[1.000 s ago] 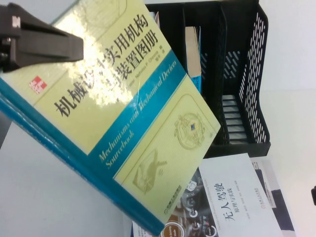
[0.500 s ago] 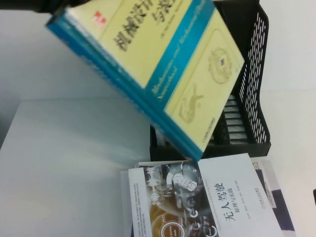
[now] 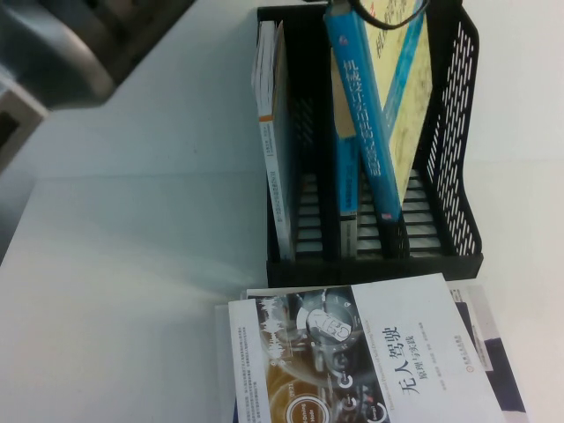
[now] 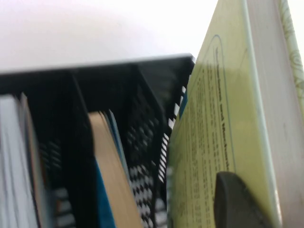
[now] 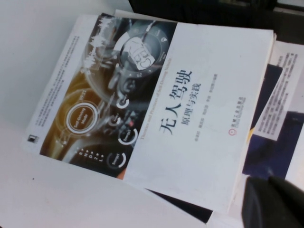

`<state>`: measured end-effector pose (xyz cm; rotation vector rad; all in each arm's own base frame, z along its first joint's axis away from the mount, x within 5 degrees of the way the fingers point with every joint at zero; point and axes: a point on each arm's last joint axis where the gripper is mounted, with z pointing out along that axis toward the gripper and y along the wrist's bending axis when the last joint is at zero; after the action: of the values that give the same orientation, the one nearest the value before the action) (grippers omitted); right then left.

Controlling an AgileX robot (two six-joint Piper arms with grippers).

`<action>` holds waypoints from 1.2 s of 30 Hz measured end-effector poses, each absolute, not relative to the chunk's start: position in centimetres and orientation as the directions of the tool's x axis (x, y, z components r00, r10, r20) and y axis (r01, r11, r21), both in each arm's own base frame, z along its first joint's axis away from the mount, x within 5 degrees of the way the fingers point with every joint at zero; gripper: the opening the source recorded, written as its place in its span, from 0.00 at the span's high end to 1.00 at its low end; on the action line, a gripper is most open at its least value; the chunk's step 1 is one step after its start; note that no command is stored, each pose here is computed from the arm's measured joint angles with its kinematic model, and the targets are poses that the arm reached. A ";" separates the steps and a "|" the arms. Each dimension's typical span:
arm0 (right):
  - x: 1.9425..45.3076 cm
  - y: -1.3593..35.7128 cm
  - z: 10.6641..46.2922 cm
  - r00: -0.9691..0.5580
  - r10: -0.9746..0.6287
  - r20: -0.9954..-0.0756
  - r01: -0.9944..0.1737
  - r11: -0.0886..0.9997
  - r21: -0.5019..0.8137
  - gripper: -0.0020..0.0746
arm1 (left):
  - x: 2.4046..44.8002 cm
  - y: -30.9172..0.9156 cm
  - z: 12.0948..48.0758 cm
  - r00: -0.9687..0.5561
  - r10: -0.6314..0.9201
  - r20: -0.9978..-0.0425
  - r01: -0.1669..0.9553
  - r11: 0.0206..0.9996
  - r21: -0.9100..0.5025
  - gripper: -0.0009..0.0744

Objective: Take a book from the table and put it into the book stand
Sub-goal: Place the book on the book shelf

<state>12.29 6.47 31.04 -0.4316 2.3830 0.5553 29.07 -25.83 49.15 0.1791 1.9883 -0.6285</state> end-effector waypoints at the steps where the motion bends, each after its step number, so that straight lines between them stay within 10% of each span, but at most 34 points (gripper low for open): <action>1: 12.3 6.4 31.0 -0.738 -0.166 -0.654 -0.434 0.859 0.272 0.98 | 29.4 -26.3 49.2 -0.469 -0.137 -0.872 0.375 0.863 -0.338 0.73; 36: 12.4 6.2 30.9 -0.751 -0.152 -0.643 -0.405 0.874 0.266 0.98 | 30.8 -31.5 47.7 -0.318 -0.162 -0.934 0.236 0.941 -0.244 0.73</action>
<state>12.42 6.22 30.87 -0.4010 2.4046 0.5228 30.77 -31.52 47.67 0.0545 1.8527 -0.3983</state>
